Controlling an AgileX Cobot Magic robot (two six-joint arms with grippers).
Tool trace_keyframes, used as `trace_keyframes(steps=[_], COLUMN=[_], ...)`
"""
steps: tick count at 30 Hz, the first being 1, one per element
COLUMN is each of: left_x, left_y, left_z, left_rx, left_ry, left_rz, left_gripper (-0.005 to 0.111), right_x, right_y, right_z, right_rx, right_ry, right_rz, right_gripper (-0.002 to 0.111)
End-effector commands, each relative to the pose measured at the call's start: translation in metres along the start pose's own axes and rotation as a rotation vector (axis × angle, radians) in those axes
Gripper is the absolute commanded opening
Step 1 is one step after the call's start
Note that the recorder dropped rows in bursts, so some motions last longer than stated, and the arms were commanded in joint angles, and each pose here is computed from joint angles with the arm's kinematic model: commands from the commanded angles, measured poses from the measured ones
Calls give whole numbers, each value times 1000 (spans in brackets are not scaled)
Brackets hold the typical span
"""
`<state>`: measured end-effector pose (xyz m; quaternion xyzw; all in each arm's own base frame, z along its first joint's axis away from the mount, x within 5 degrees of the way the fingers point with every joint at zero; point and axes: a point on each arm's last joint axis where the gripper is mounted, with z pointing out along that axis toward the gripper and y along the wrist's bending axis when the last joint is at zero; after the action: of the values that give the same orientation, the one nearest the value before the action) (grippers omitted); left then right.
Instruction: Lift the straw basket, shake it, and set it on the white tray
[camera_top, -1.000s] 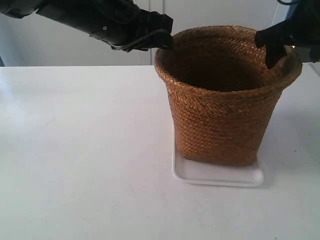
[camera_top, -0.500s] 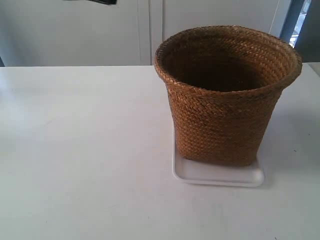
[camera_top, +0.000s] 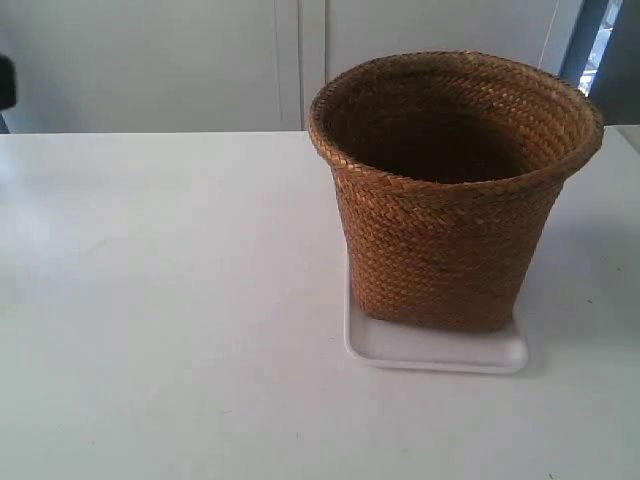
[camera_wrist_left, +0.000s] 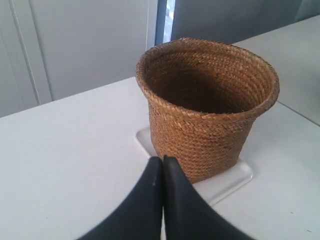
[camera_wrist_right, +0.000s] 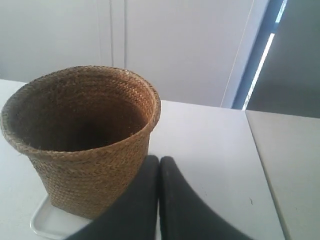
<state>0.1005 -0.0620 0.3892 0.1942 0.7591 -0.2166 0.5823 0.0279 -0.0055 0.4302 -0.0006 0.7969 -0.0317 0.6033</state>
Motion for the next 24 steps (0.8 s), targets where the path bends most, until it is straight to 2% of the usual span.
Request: trace_keyframes(steps=[1,6,8,13,24], left_x=[37,68,76,82,81], left_y=[-1,0,1,0,0], left_z=[-21,-27,-26,-26,-26], left_rx=[-14,-21,-21,-10,-11], left_ry=[-48,-34,-15,21,19], left_rz=[6,18,15,14,14], left_gripper=[0,0,0,0,0], right_x=[50,99,110,121,121], right_y=[0,1,2,2,2], right_z=[-19,-27,-25,-24,-24], right_rx=[13,18,17,12,12], right_ry=[-99,-91,-71,48,50], right_rz=[-18,-80,-80,-78,-78], right_gripper=[0,0,0,0,0])
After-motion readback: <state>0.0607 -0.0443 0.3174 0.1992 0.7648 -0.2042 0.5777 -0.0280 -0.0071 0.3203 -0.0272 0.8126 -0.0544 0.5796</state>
